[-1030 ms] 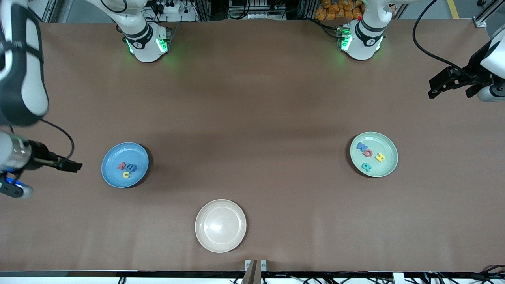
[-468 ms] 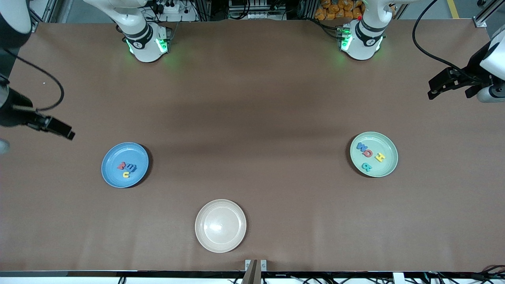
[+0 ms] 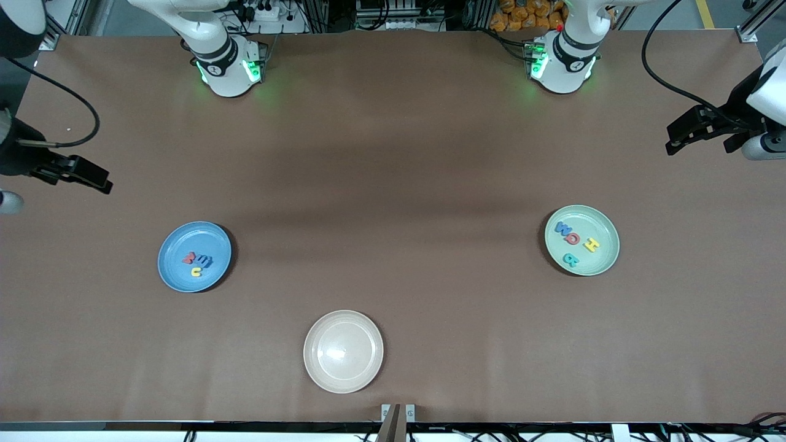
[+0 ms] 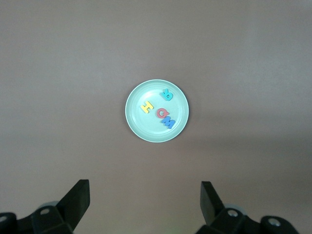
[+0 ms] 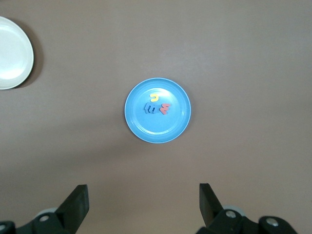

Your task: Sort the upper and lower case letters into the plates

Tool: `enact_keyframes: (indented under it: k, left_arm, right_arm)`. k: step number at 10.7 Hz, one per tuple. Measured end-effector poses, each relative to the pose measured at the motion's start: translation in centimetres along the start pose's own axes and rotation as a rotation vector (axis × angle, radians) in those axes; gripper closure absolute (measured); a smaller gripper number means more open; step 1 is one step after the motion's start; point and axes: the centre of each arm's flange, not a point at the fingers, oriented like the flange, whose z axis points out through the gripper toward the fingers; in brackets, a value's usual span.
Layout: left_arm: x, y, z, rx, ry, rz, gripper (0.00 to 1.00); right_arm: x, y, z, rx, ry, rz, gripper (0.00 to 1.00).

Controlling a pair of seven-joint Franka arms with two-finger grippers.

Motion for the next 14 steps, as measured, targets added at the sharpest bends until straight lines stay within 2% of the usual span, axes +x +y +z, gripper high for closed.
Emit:
enact_keyframes:
  k: [12,14]
  left_arm:
    - [0.1,-0.1,0.0,0.000,0.002,-0.002,0.00]
    - [0.1,-0.2,-0.4,-0.001,0.010,-0.003,0.00]
  right_arm:
    - [-1.3,-1.1,0.7,-0.004,-0.004,-0.025,0.00]
    - [-1.6,-1.0,0.9,-0.009,-0.027,-0.027,0.00]
